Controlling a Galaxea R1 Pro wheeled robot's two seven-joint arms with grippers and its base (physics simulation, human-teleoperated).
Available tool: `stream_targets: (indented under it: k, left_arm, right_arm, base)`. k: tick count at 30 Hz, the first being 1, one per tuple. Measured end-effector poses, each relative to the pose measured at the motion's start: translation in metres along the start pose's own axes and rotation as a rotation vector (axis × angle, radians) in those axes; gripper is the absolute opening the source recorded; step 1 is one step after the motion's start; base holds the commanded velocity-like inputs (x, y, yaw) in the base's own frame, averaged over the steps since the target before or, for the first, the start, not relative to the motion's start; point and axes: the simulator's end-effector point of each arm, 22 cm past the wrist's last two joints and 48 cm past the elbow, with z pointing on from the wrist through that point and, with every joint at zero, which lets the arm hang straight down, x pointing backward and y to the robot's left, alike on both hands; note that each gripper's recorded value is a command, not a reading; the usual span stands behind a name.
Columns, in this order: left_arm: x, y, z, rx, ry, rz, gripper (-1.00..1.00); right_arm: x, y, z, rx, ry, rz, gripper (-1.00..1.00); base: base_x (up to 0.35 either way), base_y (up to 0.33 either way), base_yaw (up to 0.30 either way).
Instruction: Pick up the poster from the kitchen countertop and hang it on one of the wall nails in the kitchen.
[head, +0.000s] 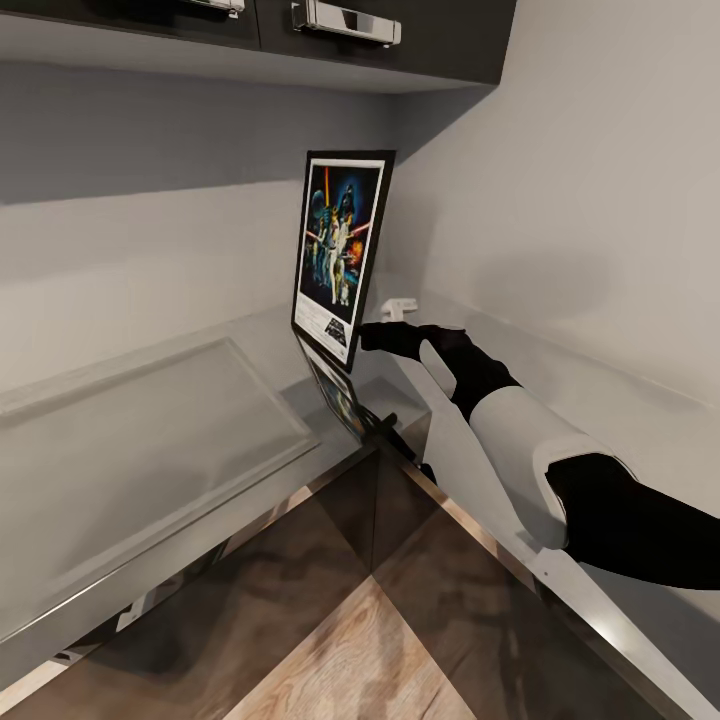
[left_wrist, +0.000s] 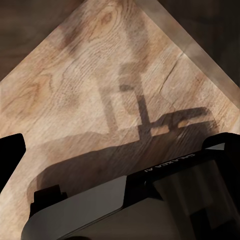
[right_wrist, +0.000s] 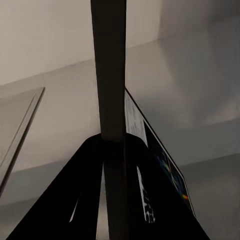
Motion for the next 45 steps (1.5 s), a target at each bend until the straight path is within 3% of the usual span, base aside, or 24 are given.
stream_targets:
  k: [35, 45]
  left_arm:
    - [-0.01, 0.001, 0.0, -0.002, -0.024, 0.01, 1.0]
    - [-0.013, 0.001, 0.0, -0.002, -0.031, 0.013, 1.0]
  right_arm:
    - [-0.017, 0.008, -0.009, -0.001, -0.021, -0.015, -1.0]
    - [-0.021, 0.01, -0.011, -0.001, -0.026, -0.02, -1.0]
  base:
    - [0.0, 0.0, 0.0]
    - [-0.145, 0.0, 0.0]
